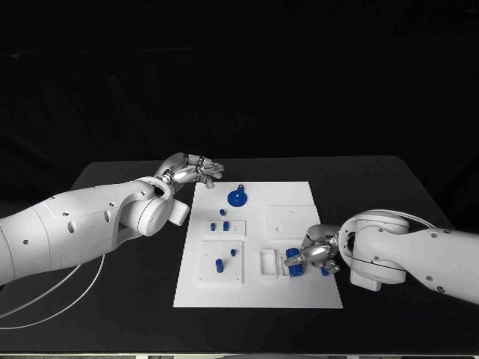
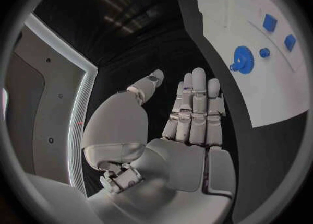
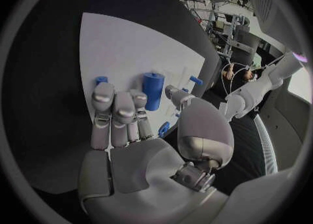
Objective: Assemble the parts on the task board
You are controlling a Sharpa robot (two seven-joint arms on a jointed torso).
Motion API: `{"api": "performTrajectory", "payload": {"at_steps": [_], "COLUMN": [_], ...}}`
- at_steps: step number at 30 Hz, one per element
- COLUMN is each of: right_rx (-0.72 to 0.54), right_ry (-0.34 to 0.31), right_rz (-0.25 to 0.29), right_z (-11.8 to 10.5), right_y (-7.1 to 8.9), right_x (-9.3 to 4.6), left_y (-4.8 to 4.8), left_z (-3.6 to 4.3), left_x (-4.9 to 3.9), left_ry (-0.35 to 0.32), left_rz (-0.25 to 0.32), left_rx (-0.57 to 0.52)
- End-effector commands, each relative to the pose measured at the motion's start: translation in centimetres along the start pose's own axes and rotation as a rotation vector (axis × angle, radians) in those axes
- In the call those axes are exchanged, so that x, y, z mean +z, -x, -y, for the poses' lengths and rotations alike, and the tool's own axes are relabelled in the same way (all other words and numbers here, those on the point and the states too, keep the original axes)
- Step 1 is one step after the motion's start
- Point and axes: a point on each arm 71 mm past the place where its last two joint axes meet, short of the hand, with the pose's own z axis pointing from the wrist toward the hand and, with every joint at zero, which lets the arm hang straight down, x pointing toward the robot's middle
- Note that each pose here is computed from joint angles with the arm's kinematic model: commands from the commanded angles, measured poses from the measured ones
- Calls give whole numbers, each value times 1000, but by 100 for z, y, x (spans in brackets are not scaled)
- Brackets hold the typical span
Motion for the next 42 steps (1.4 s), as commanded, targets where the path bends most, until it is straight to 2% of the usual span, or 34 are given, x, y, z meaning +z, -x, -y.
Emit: {"api": "performTrajectory", "payload": {"at_steps": [1, 14, 20, 25, 37, 42], "right_rx": [-19, -14, 34, 54, 58, 77], "right_ry": [-6, -5, -2, -3, 1, 8], "right_rz": [-5, 15, -8, 1, 33, 24], "right_z": [-1, -15, -25, -14, 0, -32], "right_y": [-50, -30, -46, -38, 99, 106], "right_x": [28, 45, 48, 42, -79, -101], "left_y": [-16, -1, -1, 5, 11, 10], "left_z": [16, 12, 12, 10, 8, 8], "left_x": [-1, -6, -9, -10, -5, -2], "left_ry": [-13, -11, -11, -10, -10, -10], "left_rz": [-13, -10, -12, -11, -10, -9], "left_rx": [-11, -11, -11, -11, -10, -10]}}
